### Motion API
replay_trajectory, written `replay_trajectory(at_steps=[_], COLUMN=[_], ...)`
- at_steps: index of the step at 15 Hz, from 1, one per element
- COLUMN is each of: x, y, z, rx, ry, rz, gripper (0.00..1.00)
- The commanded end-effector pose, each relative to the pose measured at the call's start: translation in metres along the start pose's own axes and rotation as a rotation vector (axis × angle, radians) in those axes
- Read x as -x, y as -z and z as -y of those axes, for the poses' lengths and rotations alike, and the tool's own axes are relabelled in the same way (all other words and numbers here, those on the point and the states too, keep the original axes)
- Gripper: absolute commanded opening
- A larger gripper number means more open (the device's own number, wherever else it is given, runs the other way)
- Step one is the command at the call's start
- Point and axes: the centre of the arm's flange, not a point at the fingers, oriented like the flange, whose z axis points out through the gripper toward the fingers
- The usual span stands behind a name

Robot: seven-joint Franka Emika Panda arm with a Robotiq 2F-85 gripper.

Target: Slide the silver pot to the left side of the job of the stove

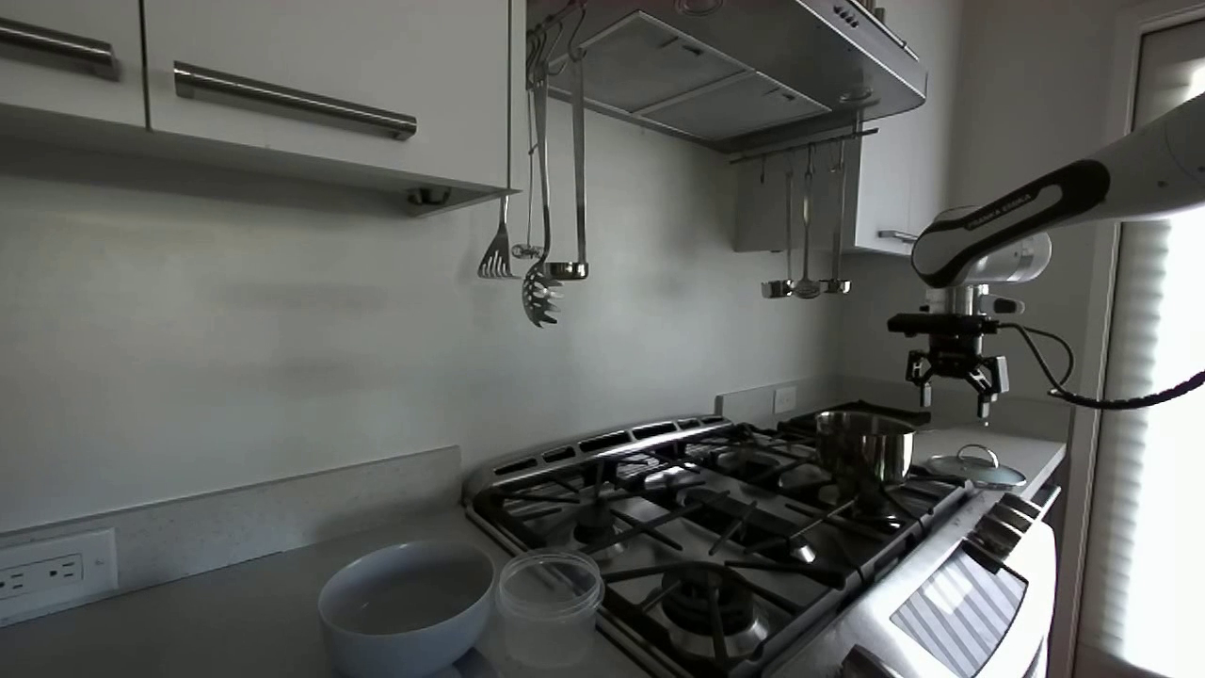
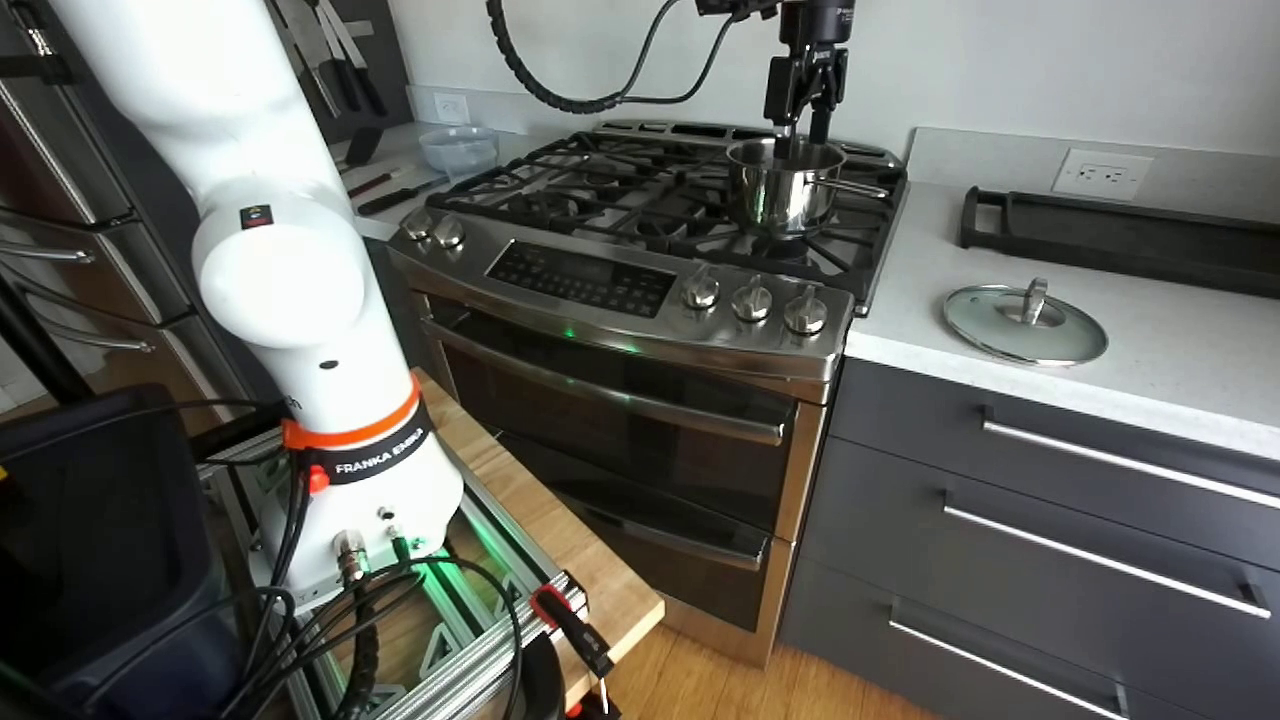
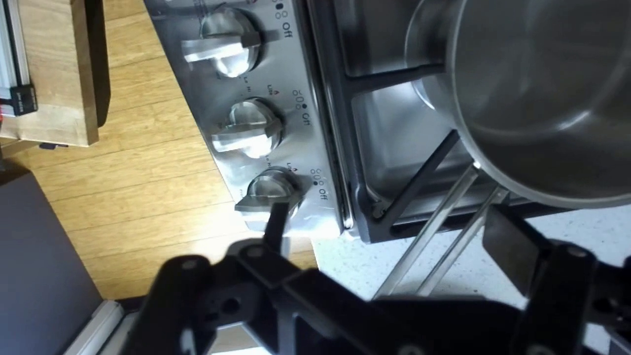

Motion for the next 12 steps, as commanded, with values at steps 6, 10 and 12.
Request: replay_trajectory(at_steps=[6,10,12], x=[-0.024,-0.032,-0.032], y=[-0.028,-0.031,-0.036], z=[0.02,0.028,0.032], rx=[0.023,-0.006,-0.008], ry=[-0.159,-0.151,-0.154], rz=[-0.004,-0.01,-0.012], gripper=[1.0,1.0,1.0])
